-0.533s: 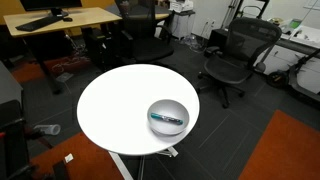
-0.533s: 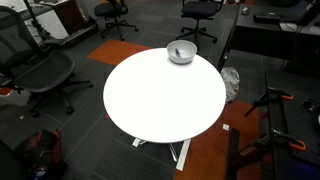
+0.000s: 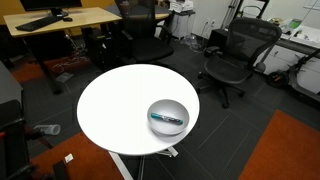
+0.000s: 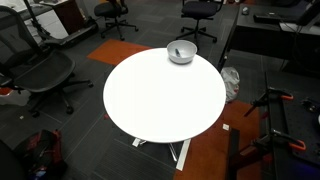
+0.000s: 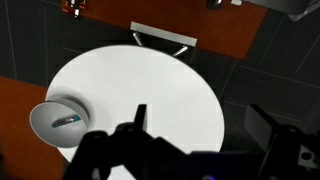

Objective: Pick up the marker from the bowl and put it on the table

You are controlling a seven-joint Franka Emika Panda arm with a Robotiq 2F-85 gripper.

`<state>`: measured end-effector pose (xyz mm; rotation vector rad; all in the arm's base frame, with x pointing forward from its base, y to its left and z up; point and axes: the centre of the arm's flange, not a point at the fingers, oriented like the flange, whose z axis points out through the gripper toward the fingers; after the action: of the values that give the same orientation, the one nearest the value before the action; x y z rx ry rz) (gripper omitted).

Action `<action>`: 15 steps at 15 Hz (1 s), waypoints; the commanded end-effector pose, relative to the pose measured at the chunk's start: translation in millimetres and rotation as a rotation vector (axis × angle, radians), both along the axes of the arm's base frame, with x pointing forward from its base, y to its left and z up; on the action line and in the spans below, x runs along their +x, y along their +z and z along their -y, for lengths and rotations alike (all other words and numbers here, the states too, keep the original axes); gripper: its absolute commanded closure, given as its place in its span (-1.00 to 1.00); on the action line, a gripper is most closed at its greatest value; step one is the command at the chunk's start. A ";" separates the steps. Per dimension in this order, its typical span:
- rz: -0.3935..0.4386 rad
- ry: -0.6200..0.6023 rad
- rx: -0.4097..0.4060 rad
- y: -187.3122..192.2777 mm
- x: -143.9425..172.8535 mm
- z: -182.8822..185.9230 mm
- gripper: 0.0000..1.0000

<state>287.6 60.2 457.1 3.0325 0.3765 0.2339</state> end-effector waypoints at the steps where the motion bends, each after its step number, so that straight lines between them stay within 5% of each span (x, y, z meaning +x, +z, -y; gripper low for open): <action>1: 0.059 -0.043 0.023 8.8 16.5 10.5 -1.00; 15: 0.210 -0.353 0.075 10.4 133.2 114.3 -1.00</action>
<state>380.1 -33.3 472.6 3.0474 -0.0691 0.5377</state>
